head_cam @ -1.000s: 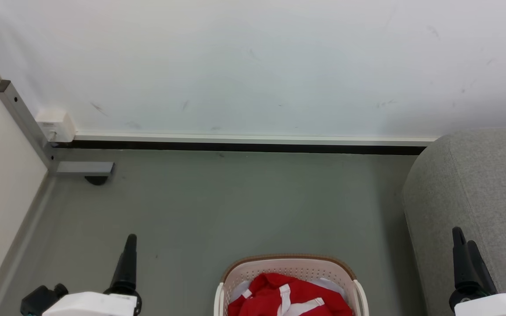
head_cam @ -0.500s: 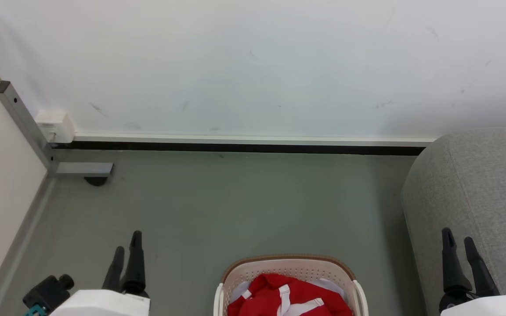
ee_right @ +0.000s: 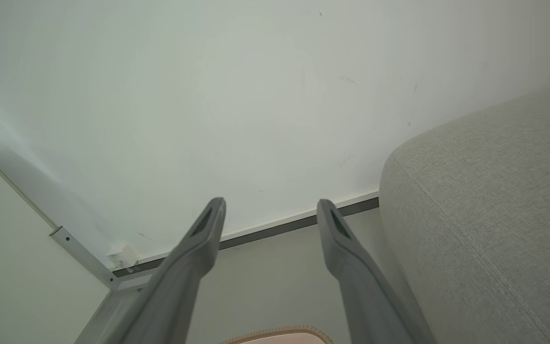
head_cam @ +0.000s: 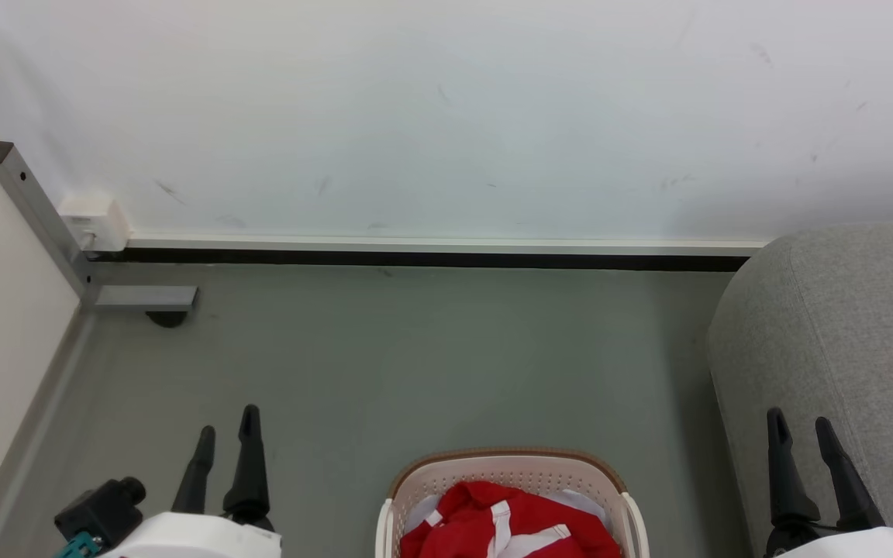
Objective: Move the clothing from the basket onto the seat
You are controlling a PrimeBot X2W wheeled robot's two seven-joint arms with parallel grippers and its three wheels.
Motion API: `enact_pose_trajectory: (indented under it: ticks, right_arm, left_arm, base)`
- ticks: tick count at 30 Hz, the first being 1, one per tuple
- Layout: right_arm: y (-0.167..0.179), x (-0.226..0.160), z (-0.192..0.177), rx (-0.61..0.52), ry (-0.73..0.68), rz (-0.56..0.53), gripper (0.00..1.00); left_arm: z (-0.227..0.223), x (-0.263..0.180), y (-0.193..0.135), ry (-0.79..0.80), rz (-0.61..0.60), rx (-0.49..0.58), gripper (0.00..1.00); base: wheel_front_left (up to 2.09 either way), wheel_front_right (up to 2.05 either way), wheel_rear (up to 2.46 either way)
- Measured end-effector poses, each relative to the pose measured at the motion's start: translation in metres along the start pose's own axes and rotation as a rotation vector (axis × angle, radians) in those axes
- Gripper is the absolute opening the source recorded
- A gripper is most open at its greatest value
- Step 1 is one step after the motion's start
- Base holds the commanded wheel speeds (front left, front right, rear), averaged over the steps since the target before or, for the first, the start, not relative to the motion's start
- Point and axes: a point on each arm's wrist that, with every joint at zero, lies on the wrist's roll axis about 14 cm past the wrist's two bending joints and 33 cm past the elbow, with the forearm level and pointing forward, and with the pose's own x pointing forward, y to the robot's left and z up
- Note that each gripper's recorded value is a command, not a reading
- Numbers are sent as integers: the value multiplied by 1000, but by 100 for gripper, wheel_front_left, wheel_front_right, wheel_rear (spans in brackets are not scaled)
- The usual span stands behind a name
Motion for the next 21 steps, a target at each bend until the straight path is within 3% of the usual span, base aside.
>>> enact_pose_trajectory:
  ticks: [21]
  right_arm:
    - [-1,-4,-2,-200,-8,16,100]
  left_arm:
    - [1,-1,-7,-37,-41,248,100]
  base:
    - [0,0,0]
